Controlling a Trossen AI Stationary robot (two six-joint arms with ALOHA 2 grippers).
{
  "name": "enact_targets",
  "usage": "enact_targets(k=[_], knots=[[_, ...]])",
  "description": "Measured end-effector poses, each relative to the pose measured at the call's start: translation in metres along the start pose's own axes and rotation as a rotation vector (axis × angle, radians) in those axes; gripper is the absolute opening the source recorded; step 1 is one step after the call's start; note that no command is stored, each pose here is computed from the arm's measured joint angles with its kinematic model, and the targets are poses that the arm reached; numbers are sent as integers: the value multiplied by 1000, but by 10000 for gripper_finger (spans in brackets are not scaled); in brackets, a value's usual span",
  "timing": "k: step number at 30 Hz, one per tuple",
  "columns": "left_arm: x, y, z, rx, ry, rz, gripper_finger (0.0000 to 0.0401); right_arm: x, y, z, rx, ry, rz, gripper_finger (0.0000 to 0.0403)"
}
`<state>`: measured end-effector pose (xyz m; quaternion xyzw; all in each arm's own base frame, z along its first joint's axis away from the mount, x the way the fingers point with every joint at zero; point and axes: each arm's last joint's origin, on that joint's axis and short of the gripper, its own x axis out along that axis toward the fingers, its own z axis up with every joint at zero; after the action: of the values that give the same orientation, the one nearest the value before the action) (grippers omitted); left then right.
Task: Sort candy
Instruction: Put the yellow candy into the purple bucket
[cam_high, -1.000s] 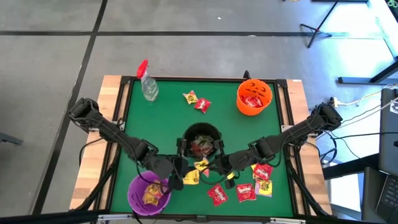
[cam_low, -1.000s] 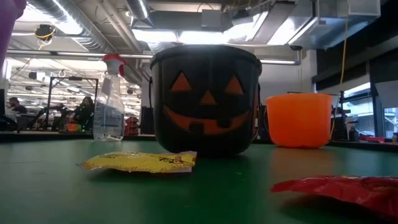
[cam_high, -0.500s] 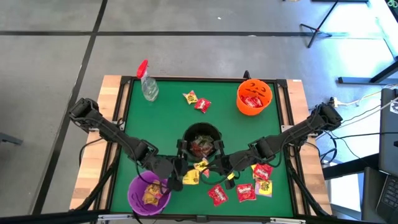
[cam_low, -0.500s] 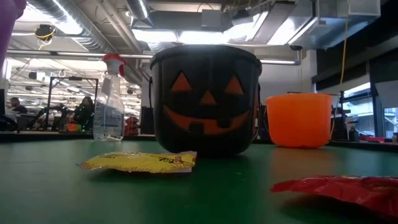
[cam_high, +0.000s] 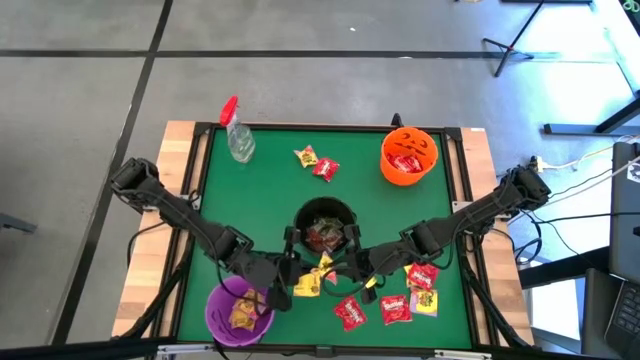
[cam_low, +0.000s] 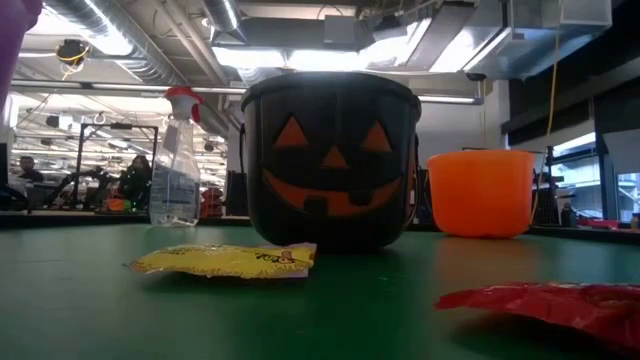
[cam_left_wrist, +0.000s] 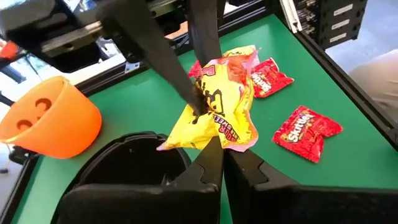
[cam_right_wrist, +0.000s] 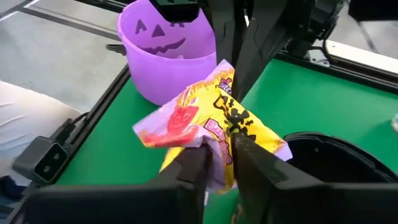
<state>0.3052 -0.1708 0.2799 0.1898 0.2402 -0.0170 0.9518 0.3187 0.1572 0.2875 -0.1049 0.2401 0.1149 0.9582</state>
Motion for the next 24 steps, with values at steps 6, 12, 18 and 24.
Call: enact_targets(k=[6, 12, 18, 24], knots=[[-8, -6, 0, 47, 9, 26, 0, 0, 0, -1, 18, 14, 3, 142], [-32, -6, 3, 16, 8, 12, 0, 0, 0, -4, 12, 44, 3, 194], [-78, -7, 5, -102, 6, -65, 0, 0, 0, -9, 23, 90, 3, 204], [-108, -14, -10, -264, 168, -254, 0, -1, 0, -10, 22, 108, 3, 200]])
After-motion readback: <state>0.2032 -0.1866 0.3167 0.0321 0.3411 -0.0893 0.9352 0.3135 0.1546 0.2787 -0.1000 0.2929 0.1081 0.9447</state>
